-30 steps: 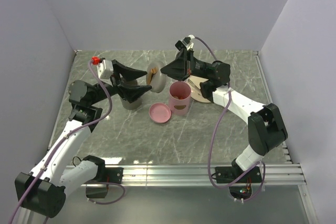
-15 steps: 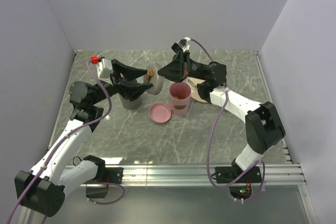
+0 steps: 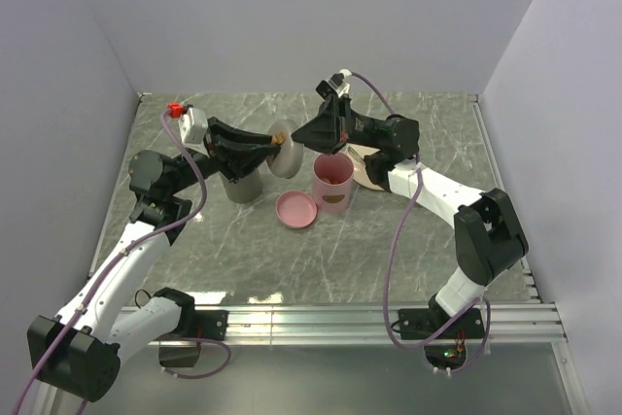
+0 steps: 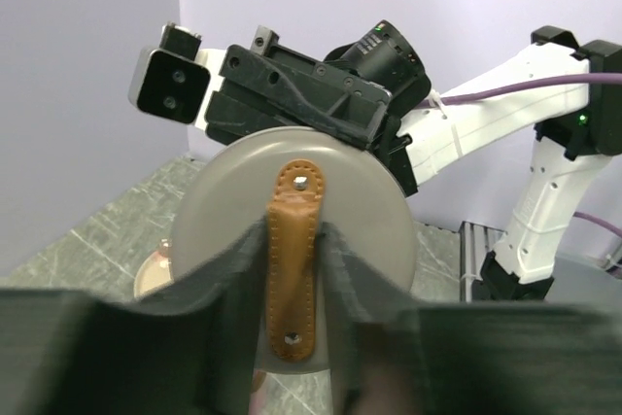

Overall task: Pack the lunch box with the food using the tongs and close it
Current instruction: Pick up the box lid from the center of the board.

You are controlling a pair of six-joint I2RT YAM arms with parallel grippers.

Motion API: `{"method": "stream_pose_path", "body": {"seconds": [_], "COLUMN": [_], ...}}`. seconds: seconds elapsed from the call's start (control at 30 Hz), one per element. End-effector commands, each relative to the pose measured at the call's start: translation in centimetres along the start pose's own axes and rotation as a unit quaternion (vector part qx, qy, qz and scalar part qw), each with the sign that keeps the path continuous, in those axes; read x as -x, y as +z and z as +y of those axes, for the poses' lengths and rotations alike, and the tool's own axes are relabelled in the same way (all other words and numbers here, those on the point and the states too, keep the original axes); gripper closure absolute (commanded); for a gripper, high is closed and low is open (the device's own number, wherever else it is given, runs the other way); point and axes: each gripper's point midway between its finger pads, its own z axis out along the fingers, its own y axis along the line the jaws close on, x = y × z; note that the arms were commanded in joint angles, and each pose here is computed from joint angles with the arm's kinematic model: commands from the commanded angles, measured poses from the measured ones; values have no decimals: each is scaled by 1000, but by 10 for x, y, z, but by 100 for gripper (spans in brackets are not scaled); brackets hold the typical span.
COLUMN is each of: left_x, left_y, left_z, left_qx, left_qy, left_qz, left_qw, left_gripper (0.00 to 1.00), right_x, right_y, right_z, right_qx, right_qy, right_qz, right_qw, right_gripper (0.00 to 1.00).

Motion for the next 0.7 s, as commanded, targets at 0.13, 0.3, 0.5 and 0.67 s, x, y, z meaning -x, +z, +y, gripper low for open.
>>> {"method": "stream_pose_path", "body": {"seconds": [0.13,0.3,0.5,0.67], "left_x": [5,1,-17,-22], "left_y": [1,-3,-20,-41], "left_z": [-4,0,23,55], "left_qx": [-2,20,102,195], "left_qy": [-4,-8,-3,8], "left_qz": [-4,20,102,156], "left_qw": [1000,1000,990,968], "left_gripper": [99,99,99,99], "right_x": [-36,-32,-9,5], "right_y": [-1,0,-19,-54], "right_z": [51,24,-23,-43], "right_qx": [59,-13,-168,-281], "right_qy": [-98,-97,-142,-253], "right_qz": [56,65,48,18], "right_qw": [992,993,974,926], "right_gripper": [99,46,5,0]}}
